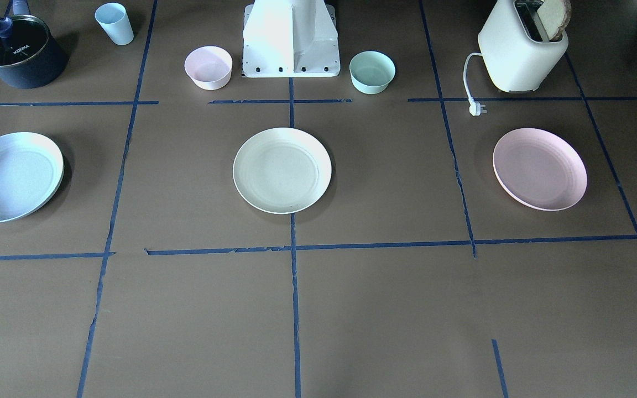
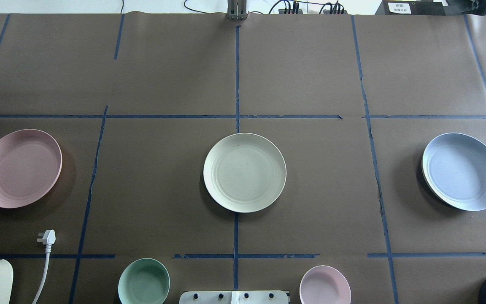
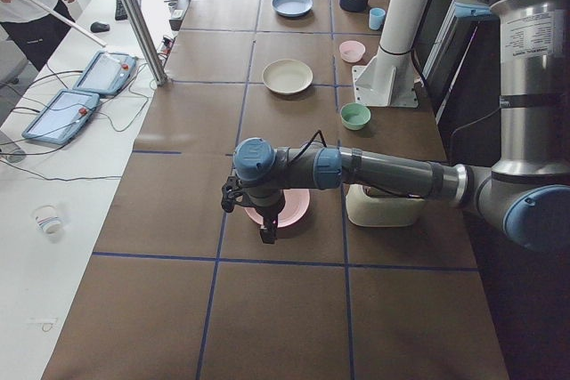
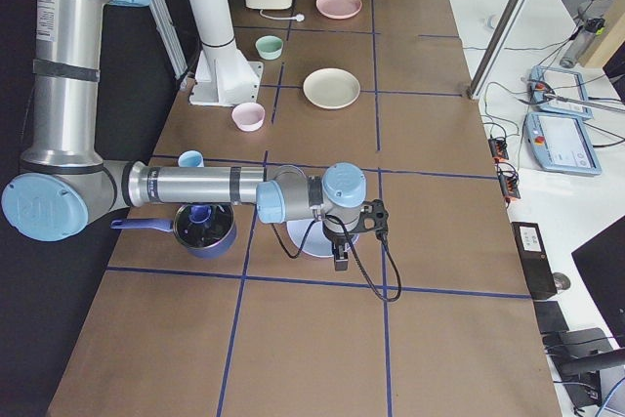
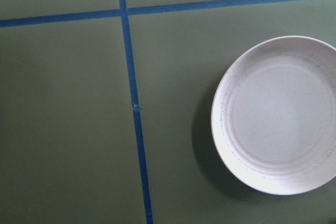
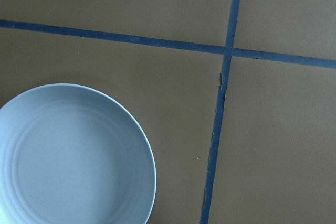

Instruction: Stack three plates with pink and blue

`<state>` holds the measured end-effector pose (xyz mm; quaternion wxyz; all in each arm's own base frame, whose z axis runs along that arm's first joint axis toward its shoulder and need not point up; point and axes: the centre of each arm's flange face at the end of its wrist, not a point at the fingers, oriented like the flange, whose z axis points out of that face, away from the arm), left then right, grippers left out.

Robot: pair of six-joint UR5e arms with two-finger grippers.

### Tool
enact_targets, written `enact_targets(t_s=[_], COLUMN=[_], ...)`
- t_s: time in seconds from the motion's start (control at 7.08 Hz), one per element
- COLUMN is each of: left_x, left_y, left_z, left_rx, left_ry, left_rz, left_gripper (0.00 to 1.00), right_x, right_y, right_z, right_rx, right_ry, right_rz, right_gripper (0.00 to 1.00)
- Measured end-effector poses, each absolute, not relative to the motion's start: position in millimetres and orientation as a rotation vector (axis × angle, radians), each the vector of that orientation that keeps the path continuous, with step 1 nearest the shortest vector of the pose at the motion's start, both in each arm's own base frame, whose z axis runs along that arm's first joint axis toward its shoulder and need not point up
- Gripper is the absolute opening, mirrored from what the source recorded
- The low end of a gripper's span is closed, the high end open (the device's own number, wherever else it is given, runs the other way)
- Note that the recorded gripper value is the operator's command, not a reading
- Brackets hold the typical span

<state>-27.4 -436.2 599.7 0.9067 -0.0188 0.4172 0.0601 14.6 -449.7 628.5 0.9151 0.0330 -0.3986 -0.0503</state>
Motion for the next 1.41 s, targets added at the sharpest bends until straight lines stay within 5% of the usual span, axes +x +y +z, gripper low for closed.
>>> enact_targets(t_s=[1.41], left_x=[-38.5], left_y=[-434.0], left_z=[592.8], left_rx=[-0.008], left_ry=[0.794], left_rz=[0.116], left_gripper=[1.00], right_x=[14.2], right_y=[-449.4], right_z=[625.0], right_rx=[0.070], right_ry=[-0.827], right_rz=[-0.098], right_gripper=[1.00])
